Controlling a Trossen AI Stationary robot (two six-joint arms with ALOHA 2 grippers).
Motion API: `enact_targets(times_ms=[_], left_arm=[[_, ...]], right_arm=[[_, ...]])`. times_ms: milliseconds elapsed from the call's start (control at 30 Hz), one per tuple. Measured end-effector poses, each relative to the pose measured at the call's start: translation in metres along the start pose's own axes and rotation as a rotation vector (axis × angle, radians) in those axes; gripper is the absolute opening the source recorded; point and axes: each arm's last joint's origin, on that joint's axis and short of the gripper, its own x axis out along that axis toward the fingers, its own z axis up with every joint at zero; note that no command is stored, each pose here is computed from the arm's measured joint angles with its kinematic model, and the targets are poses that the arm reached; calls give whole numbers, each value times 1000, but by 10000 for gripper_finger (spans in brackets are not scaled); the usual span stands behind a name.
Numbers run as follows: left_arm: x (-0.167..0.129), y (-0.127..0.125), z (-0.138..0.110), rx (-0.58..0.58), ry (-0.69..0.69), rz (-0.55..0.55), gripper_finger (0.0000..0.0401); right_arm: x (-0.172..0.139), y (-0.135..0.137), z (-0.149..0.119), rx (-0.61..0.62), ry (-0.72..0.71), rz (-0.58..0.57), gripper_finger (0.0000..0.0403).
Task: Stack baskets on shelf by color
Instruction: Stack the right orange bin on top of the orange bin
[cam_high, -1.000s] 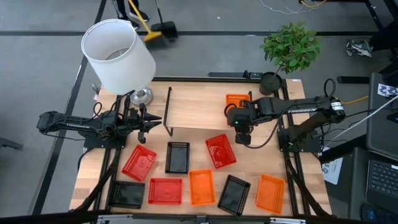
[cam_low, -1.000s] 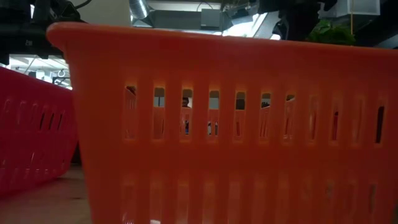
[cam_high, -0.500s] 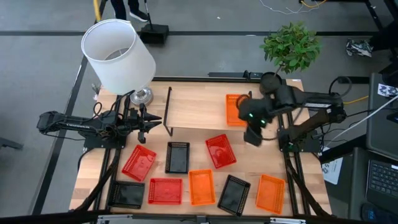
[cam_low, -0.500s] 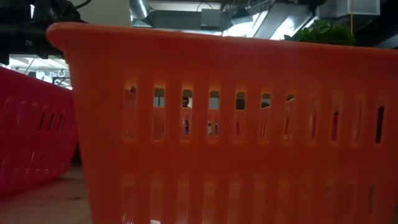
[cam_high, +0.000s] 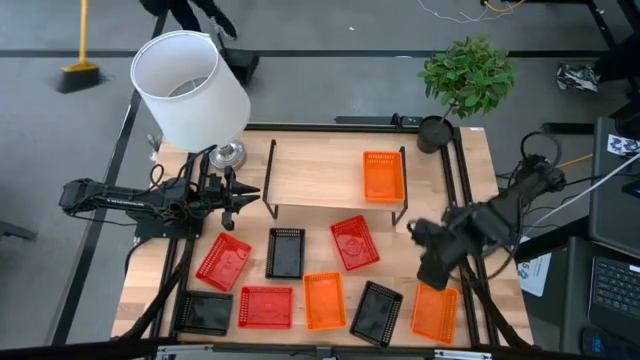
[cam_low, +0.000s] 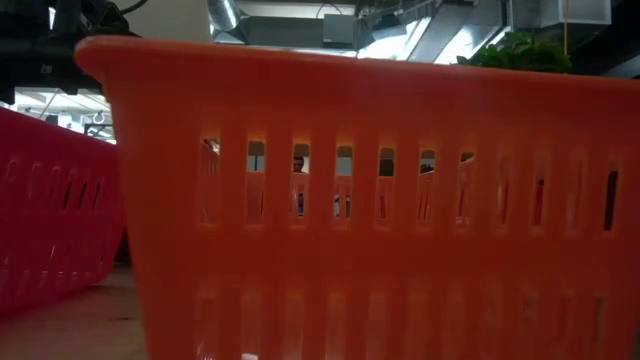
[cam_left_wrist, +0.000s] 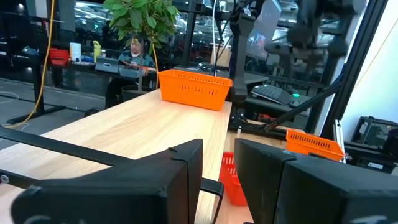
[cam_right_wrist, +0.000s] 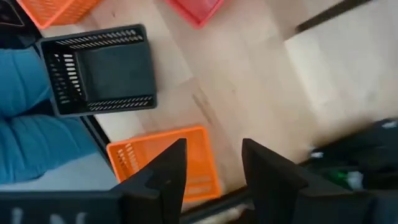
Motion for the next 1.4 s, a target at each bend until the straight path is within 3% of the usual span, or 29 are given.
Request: enact_targets(times_ms=[233,333,433,567,933,1400], left_arm=[[0,0,0,0,0,0,85],[0,0,0,0,0,0,85],[0,0,0,0,0,0,85],[0,0,0,0,0,0,85],[0,0,0,-5,0,0,85],[0,0,0,1,0,0,85]], right_arm=[[85,4,-34,90,108,-7,151],[120,7,-47,118,232,108,151],[138,12,-53,150,258,242,151],[143,14,-57,181,245,276,151],[153,5,-63,180,246,86,151],[174,-20,-38,211,51,-260,151]])
